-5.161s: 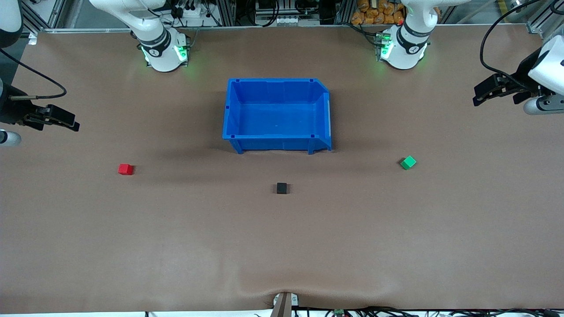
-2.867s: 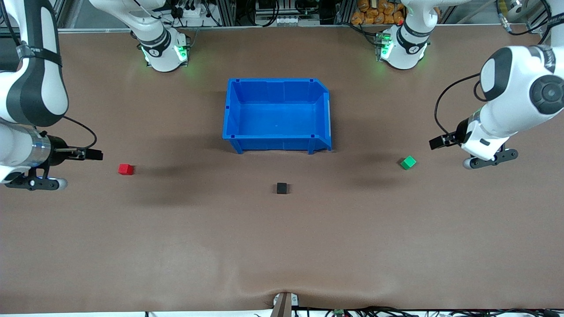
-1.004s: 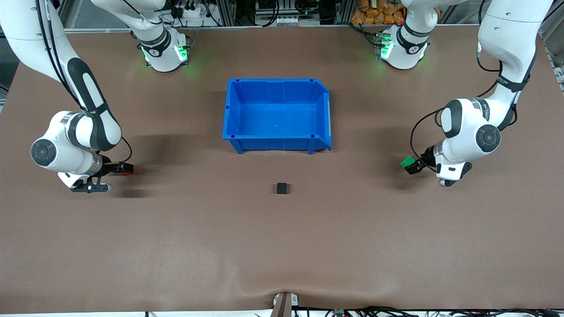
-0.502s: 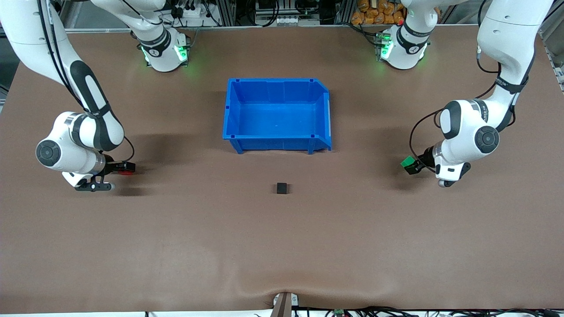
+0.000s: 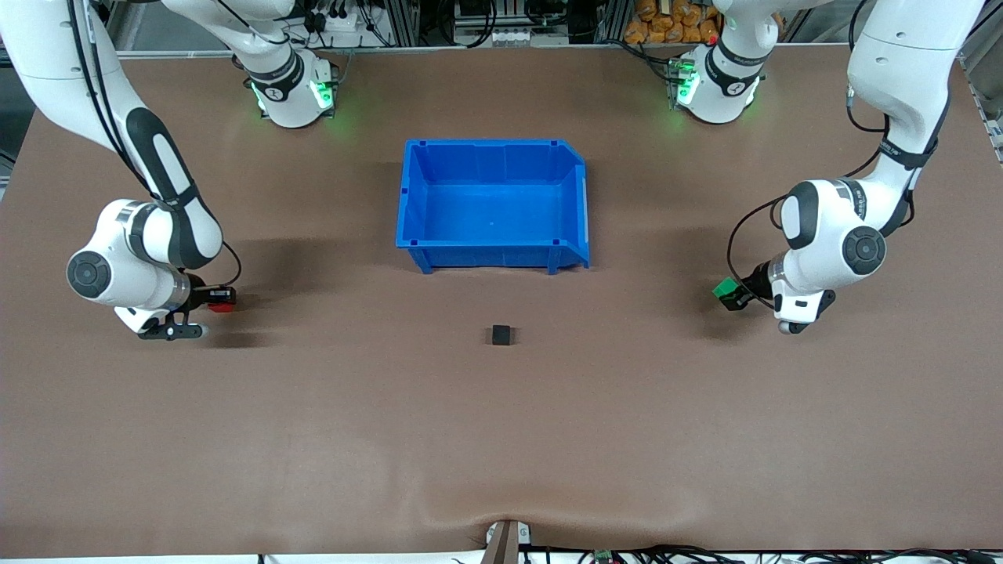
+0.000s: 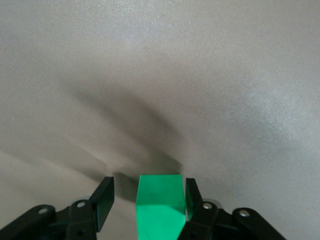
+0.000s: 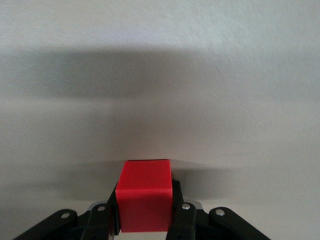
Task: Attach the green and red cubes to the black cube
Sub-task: 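Carry the red cube with the right gripper while the left gripper carries green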
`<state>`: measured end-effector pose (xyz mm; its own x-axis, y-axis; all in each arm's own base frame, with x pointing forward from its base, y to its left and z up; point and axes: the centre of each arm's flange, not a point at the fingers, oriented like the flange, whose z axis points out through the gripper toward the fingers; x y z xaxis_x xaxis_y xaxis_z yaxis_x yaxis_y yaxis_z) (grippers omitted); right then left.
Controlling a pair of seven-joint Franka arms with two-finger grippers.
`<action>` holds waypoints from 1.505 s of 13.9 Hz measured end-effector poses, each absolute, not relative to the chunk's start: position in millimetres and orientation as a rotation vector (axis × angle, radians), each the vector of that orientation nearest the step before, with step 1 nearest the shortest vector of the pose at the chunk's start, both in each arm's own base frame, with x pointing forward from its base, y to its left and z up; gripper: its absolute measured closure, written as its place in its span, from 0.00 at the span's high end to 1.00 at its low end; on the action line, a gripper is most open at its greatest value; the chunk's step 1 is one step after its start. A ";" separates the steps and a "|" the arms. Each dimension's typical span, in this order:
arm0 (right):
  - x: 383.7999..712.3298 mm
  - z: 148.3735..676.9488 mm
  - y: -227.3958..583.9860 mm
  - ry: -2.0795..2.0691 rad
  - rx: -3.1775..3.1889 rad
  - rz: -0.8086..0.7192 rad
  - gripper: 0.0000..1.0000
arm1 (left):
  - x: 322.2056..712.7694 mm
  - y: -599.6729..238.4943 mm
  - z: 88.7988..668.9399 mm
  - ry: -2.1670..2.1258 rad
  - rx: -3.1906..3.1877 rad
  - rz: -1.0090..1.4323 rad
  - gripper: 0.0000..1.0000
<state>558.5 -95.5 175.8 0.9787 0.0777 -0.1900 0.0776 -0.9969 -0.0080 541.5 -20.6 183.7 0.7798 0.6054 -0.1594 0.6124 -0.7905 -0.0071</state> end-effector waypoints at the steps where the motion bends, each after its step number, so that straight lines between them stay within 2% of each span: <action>1: 563.2 180.0 -95.8 -0.203 -3.119 0.282 0.40 | 541.7 -22.2 183.8 1.002 2.920 -0.238 0.51; 2: 569.8 186.2 -96.8 -0.295 -3.113 0.256 0.40 | 541.7 -26.1 184.1 1.011 2.916 -0.239 0.42; 4: 585.3 202.3 -99.5 -0.492 -3.093 0.204 0.40 | 541.3 -35.7 184.5 1.025 2.909 -0.242 0.40; 10: 614.6 247.1 -115.6 -1.110 -2.936 0.126 0.40 | 543.6 -40.2 186.7 1.029 2.904 -0.235 0.39; 14: 636.4 280.8 -122.4 -1.579 -2.755 0.033 0.40 | 562.6 -36.5 207.9 1.165 2.843 -0.172 0.39; 18: 671.1 319.2 -38.9 -2.015 -2.511 -0.067 0.40 | 591.4 -61.7 250.8 1.435 2.710 -0.174 0.39; 21: 677.7 313.9 27.7 -2.218 -2.329 -0.059 0.40 | 600.4 -95.1 269.7 1.564 2.618 -0.167 0.39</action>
<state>677.7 27.7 313.9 0.0498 0.9985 -0.0246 0.9957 -0.0477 0.0793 600.4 -95.1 269.7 0.4707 0.8714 -0.1386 0.8810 -0.4728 0.0189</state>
